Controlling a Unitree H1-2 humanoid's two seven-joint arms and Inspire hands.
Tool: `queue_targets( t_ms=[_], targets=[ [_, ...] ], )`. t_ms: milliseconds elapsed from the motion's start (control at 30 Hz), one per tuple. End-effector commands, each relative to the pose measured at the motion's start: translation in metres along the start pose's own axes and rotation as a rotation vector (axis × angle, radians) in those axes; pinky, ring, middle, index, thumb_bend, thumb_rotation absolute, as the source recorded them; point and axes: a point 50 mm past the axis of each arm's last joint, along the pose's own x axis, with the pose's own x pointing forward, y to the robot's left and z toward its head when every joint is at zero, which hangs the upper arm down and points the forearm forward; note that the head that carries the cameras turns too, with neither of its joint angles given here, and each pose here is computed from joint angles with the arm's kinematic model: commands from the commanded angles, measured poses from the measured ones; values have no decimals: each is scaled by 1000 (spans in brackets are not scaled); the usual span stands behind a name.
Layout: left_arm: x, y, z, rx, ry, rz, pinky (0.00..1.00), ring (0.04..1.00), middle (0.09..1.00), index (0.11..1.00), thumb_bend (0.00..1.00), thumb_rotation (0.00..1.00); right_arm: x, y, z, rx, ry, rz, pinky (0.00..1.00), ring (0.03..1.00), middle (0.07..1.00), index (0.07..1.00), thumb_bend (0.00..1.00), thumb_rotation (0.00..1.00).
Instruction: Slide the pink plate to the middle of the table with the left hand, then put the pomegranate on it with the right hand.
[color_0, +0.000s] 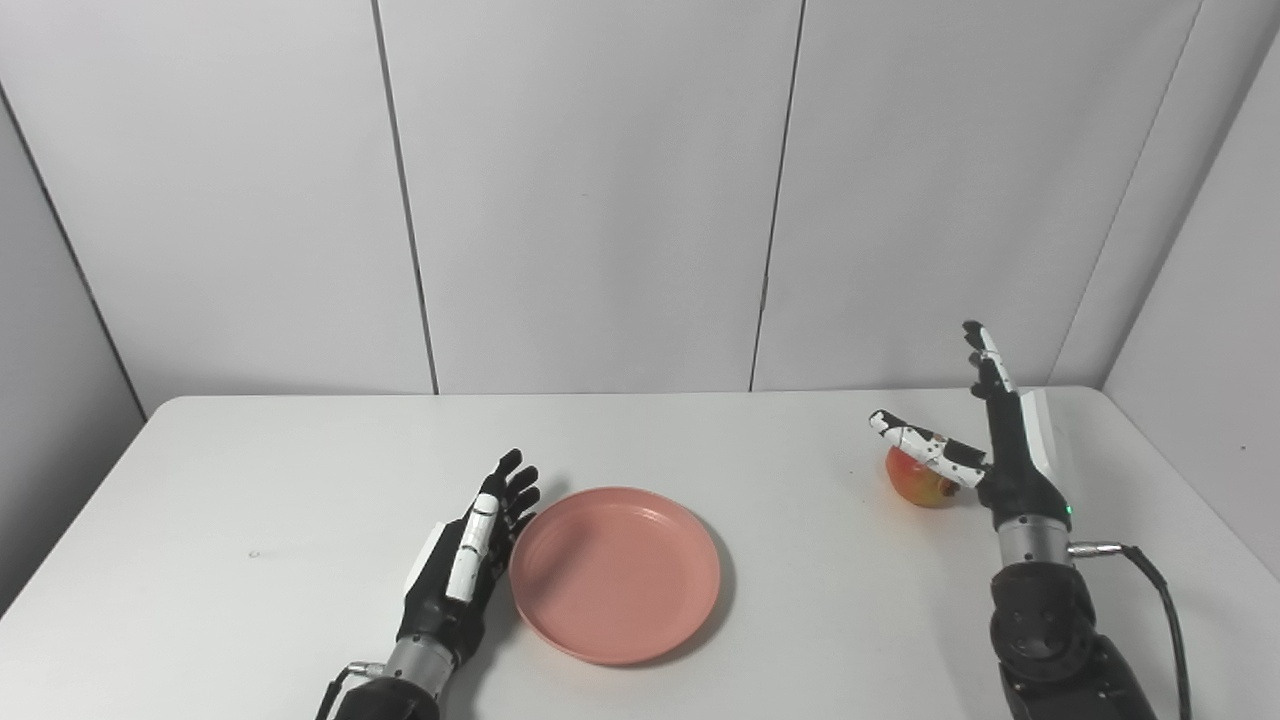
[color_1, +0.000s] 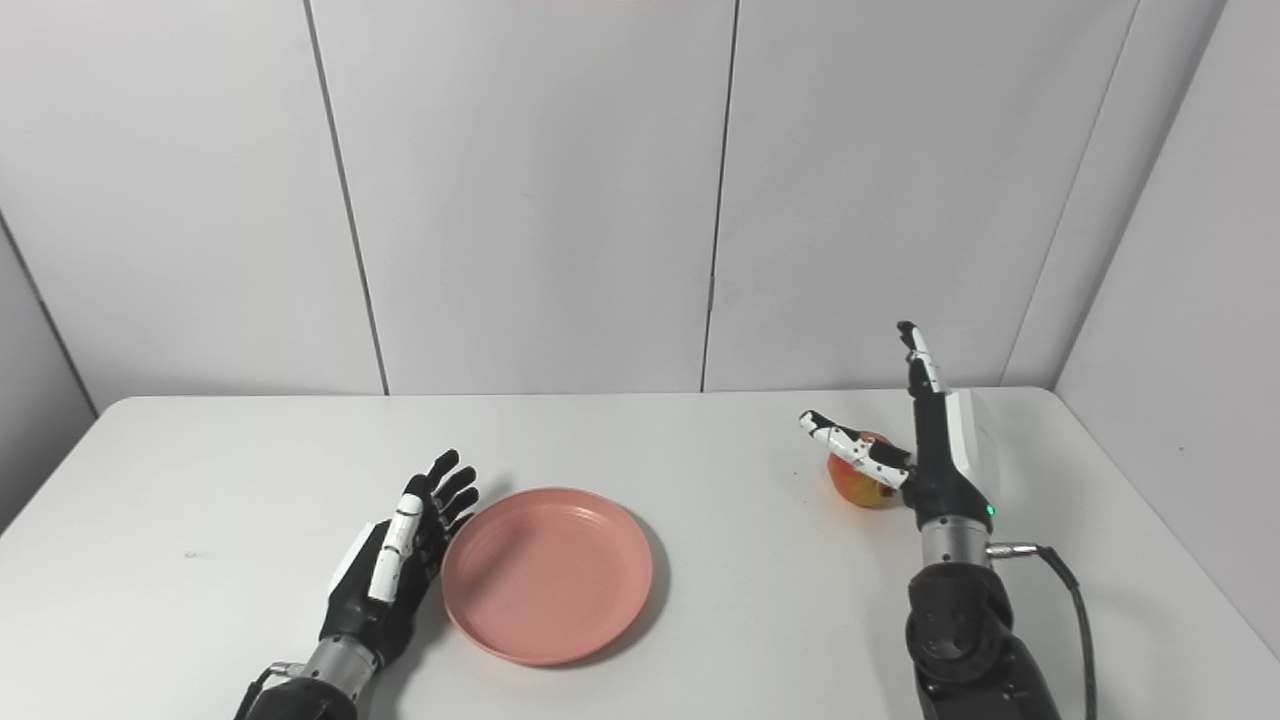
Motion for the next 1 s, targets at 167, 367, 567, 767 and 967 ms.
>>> queue_targets(
  t_ms=[167,367,567,767,967],
  targets=[
    [0,8,0,32,-5,22,919,939,942,940,526,1000,29,-13,5,-57,-45,-62,819,898,929,927,795,425],
    [-1,11,-1,34,-7,31,914,934,936,933,518,1000,30,-8,-2,-100,-8,-51,819,900,931,930,811,448],
    [-2,15,-1,18,-7,35,913,931,933,929,529,1000,30,-3,-7,-120,20,-41,810,896,928,928,813,424],
    [-1,18,-2,3,-8,39,910,927,929,924,544,1000,31,2,-14,-114,56,-2,821,906,929,934,840,385],
    [-1,17,-3,6,-7,42,901,921,921,916,540,996,30,9,-16,-149,94,32,801,890,916,926,865,368]
  ],
)
